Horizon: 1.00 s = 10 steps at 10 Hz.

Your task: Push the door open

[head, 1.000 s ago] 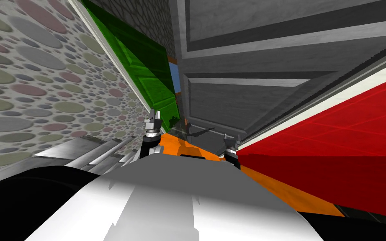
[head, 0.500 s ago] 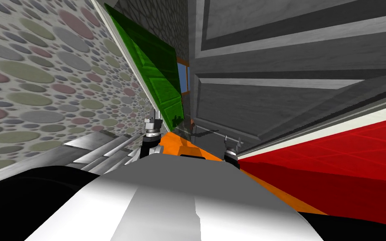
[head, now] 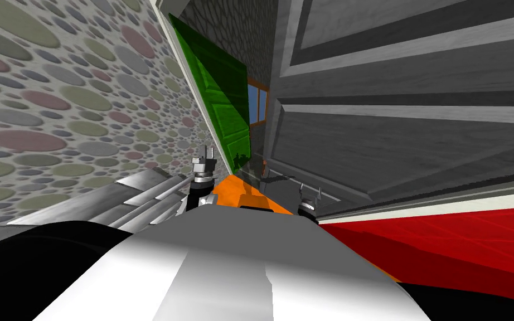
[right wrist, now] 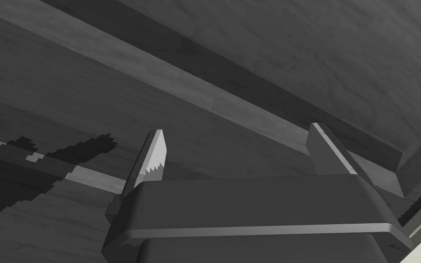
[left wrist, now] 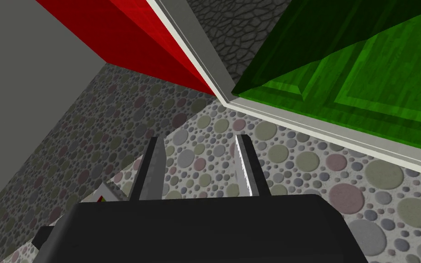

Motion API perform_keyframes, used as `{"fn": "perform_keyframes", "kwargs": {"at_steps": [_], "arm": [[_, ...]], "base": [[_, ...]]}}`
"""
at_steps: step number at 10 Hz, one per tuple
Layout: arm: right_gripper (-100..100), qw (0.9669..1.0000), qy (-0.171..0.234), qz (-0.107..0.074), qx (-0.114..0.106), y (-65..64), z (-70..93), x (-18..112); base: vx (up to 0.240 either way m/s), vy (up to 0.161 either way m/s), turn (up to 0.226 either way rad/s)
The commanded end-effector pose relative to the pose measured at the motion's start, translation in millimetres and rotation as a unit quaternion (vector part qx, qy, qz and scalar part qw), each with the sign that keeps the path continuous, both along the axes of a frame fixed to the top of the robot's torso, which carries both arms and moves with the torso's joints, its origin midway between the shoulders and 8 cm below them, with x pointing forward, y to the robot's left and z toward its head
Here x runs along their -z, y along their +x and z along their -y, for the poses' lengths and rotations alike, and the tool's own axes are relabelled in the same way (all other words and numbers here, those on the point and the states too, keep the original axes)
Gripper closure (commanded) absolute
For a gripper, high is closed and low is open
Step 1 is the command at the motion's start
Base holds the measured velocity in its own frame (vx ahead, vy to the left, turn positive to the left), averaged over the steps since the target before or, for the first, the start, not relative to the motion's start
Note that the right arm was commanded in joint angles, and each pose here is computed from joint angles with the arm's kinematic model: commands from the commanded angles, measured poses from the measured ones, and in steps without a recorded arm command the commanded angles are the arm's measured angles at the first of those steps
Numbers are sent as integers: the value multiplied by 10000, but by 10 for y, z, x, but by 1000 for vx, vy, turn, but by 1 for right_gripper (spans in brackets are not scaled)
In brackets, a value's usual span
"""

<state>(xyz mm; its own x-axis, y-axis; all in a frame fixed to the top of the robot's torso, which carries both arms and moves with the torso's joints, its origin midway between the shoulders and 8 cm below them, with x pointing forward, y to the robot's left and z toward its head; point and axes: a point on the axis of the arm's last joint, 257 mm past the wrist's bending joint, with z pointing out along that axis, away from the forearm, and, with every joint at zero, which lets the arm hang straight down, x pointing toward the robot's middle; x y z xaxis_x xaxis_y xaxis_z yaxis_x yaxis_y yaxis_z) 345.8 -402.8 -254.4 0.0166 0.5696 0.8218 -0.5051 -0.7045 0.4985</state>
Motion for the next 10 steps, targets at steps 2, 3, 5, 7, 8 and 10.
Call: {"fn": "perform_keyframes", "kwargs": {"at_steps": [2, 3, 5, 7, 8, 10], "arm": [[-100, 9995, 311, 40, 94, -62, 60, 142], [-100, 9990, 430, 54, 135, -88, 86, 195], [-100, 9979, 605, 78, 199, -129, 122, 273], [-100, 9958, 855, 114, 297, -189, 163, 384], [-100, 9944, 992, 135, 353, -224, 185, 446], [-100, 9908, 1258, 179, 472, -297, 226, 569]], "base": [[35, 108, 155], [27, 97, 165], [39, 90, 119], [34, 124, 165], [44, 133, 192], [45, 127, 200]]}}
